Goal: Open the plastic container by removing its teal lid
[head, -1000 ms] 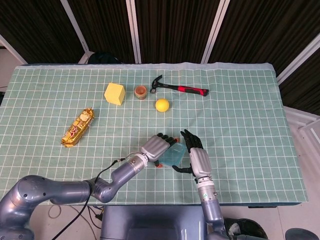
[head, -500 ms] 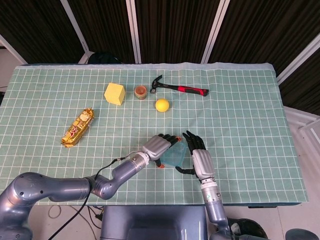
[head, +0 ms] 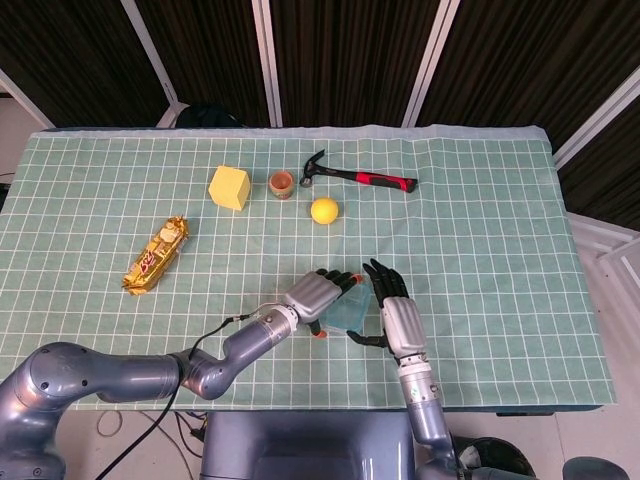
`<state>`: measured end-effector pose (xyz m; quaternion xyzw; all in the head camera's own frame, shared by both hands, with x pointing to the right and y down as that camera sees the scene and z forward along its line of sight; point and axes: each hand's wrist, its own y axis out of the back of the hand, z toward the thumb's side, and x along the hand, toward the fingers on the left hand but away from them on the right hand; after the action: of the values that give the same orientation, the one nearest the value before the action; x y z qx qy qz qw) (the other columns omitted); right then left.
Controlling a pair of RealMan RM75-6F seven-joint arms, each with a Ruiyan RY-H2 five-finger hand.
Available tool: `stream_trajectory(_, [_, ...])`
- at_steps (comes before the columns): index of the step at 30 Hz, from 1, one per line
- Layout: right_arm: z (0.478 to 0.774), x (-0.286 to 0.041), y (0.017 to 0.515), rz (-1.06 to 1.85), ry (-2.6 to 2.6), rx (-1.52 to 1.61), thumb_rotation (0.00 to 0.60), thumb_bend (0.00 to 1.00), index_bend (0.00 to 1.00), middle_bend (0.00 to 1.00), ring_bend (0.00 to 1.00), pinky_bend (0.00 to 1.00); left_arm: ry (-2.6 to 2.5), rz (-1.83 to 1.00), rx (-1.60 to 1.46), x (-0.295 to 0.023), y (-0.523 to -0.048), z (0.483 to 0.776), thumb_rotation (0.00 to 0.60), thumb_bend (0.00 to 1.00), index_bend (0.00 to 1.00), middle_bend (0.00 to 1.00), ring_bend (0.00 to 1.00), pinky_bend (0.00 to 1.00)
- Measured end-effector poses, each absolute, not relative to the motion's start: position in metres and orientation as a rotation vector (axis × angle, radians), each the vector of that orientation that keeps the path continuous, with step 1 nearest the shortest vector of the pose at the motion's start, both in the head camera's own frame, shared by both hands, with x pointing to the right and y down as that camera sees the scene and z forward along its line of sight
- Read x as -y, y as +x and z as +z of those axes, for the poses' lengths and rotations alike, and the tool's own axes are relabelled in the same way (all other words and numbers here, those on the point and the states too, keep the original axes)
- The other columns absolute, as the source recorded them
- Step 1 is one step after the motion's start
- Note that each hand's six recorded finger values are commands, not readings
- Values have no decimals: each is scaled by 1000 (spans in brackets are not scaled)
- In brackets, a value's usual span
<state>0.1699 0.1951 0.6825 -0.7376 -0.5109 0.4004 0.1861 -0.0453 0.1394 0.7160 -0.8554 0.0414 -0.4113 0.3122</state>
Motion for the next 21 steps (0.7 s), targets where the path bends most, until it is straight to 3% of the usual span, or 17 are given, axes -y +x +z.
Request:
stream_trajectory(7, [679,-188,171,1117,-2065,1482,600,243,15,0,0,0,-2254,-1078,-111,-138,-45,714,600,38,0,42,77,267])
stream_trajectory(10, [679,-189,174,1127,-2062,1477,600,253,142,23,0,0,-2257,-1077,-112,-139,-45,713,600,38,0,42,77,267])
stream_trajectory(14, [680,-192,176,1136,-2066,1470,600,378,391,81,0,0,-2255,-1073,-112,-139,-44,713,600,38,0,35,59,250])
stream_trajectory(21, [683,-193,178,1152,-2066,1460,600,618,572,110,0,0,-2245,-1072,-135,-135,-45,711,600,34,0,0,0,161])
